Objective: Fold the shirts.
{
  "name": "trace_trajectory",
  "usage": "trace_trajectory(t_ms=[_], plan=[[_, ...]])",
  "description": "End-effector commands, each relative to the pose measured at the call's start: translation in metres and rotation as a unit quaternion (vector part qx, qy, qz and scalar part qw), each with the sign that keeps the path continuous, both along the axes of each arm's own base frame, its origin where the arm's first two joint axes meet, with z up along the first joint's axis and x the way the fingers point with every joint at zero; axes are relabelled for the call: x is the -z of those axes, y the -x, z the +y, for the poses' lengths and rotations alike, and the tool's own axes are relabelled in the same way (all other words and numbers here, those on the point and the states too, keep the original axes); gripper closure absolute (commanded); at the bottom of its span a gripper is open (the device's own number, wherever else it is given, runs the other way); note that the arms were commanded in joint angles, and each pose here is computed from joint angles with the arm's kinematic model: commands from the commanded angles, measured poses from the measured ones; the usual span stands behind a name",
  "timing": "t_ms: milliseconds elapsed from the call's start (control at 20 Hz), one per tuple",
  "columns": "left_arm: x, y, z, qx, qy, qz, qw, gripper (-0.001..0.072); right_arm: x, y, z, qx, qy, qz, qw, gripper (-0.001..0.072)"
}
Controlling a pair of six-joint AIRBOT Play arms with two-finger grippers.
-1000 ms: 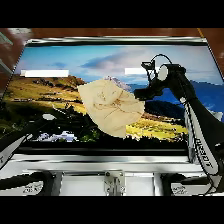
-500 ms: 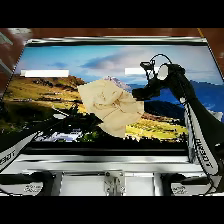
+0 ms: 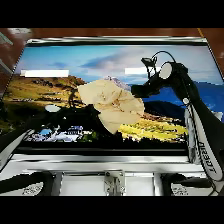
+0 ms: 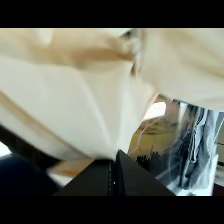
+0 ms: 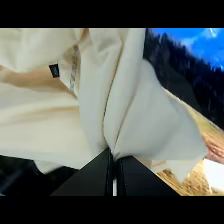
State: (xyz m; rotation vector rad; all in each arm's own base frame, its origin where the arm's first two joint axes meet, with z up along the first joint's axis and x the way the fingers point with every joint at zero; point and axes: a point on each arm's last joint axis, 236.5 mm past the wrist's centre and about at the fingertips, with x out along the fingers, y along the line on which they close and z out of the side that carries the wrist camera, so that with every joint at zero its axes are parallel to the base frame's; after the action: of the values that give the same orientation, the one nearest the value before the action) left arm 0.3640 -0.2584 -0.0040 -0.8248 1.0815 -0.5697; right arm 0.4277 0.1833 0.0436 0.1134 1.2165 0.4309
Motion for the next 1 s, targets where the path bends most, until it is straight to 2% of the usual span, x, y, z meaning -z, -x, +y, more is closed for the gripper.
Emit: trace_trajectory(t_ms=[0,100,250,300,400,500,650,800,950], plan=[[-0.119,-0.006,0.063,-0.009,-0.047,-0.179,0.983,0.0676,-0.095,-0.026,0.003,0.036,-0.057,-0.153,0.986,0.0640],[-0.236,0.002,0.118,-0.074,-0.055,-0.313,0.945,0.0676,-0.192,-0.024,-0.007,0.061,-0.099,-0.287,0.951,0.0645],[-0.399,0.054,0.180,-0.183,-0.097,-0.498,0.842,0.0674,-0.337,0.025,-0.030,0.085,-0.156,-0.465,0.867,0.0646],[-0.441,0.076,0.194,-0.214,-0.108,-0.538,0.808,0.0674,-0.375,0.050,-0.039,0.091,-0.172,-0.508,0.839,0.0646],[-0.498,0.113,0.199,-0.243,-0.109,-0.578,0.771,0.0674,-0.415,0.097,-0.046,0.088,-0.205,-0.541,0.811,0.0646],[-0.525,0.139,0.185,-0.229,-0.118,-0.604,0.754,0.0674,-0.422,0.132,-0.045,0.070,-0.217,-0.534,0.814,0.0646],[-0.532,0.165,0.159,-0.182,-0.133,-0.617,0.754,0.0674,-0.406,0.169,-0.053,0.048,-0.171,-0.517,0.837,0.0646],[-0.506,0.180,0.134,-0.121,-0.153,-0.597,0.778,0.0674,-0.386,0.195,-0.063,0.050,-0.149,-0.481,0.862,0.0646],[-0.461,0.185,0.124,-0.066,-0.188,-0.538,0.819,0.0675,-0.350,0.218,-0.064,0.040,-0.129,-0.414,0.900,0.0646]])
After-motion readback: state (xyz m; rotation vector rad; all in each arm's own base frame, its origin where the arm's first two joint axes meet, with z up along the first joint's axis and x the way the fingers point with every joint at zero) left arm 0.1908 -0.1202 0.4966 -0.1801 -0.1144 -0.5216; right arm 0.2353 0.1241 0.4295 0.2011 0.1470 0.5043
